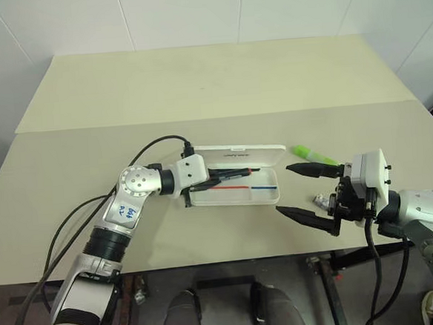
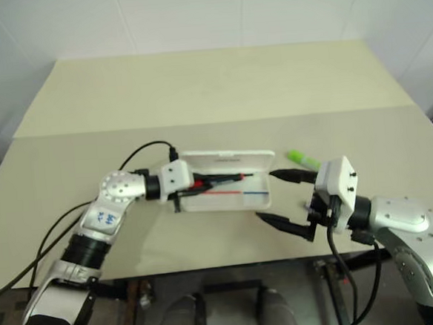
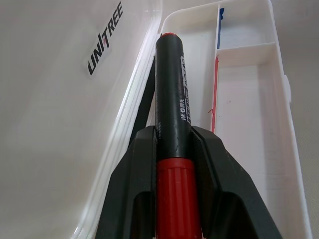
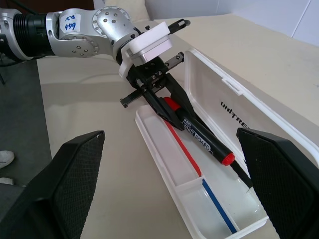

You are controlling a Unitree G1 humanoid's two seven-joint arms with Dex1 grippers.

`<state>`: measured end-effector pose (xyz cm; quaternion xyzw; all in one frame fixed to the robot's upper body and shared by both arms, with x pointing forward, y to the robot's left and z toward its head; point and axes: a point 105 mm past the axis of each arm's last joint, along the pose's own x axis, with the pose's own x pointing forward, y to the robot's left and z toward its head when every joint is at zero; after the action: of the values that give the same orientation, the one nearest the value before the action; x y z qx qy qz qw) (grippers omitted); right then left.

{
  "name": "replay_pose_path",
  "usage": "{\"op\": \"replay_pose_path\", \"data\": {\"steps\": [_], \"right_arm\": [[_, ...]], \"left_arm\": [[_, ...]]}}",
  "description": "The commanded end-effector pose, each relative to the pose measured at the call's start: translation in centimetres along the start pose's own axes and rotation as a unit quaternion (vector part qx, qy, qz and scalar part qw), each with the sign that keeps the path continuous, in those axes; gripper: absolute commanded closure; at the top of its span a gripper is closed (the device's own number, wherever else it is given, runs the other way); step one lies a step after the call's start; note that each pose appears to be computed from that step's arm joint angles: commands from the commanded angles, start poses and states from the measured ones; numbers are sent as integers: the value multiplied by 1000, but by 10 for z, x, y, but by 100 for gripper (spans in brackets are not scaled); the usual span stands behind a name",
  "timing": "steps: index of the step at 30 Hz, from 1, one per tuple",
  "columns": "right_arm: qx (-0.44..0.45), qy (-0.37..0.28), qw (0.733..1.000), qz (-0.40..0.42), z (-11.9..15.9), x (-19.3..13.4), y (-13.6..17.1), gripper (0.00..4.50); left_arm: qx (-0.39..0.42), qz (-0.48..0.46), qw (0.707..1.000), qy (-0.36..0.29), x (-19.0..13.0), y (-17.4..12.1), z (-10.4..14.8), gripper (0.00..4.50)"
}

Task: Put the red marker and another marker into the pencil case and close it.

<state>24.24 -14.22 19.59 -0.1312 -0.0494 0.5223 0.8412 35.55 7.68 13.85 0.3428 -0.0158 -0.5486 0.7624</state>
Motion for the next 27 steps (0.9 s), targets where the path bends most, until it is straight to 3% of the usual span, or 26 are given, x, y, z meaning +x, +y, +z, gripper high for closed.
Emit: {"op": "replay_pose_path", "data": {"steps": [1,5,12,20,23,25,27], "right_arm": [[-22,-22,1000,7,13,1,6,0],[-21,-23,999,6,13,1,6,0],[-20,-24,999,7,12,3,4,0],[11,-5,1000,-1,-2,-7,-15,0],[10,34,999,-30,-15,-21,-41,0],[6,52,998,-43,-22,-27,-55,0],[4,74,995,-62,-31,-32,-70,0]], "left_arm": [[17,3,1000,-16,3,4,10,247],[18,0,1000,-23,4,3,14,117],[-12,-26,997,-68,-5,-5,31,117],[-107,-80,980,-150,-46,-29,60,117],[-123,-72,978,-150,-62,-38,67,64],[-125,-52,980,-142,-67,-37,70,1],[-128,-28,982,-134,-70,-33,72,1]]}}
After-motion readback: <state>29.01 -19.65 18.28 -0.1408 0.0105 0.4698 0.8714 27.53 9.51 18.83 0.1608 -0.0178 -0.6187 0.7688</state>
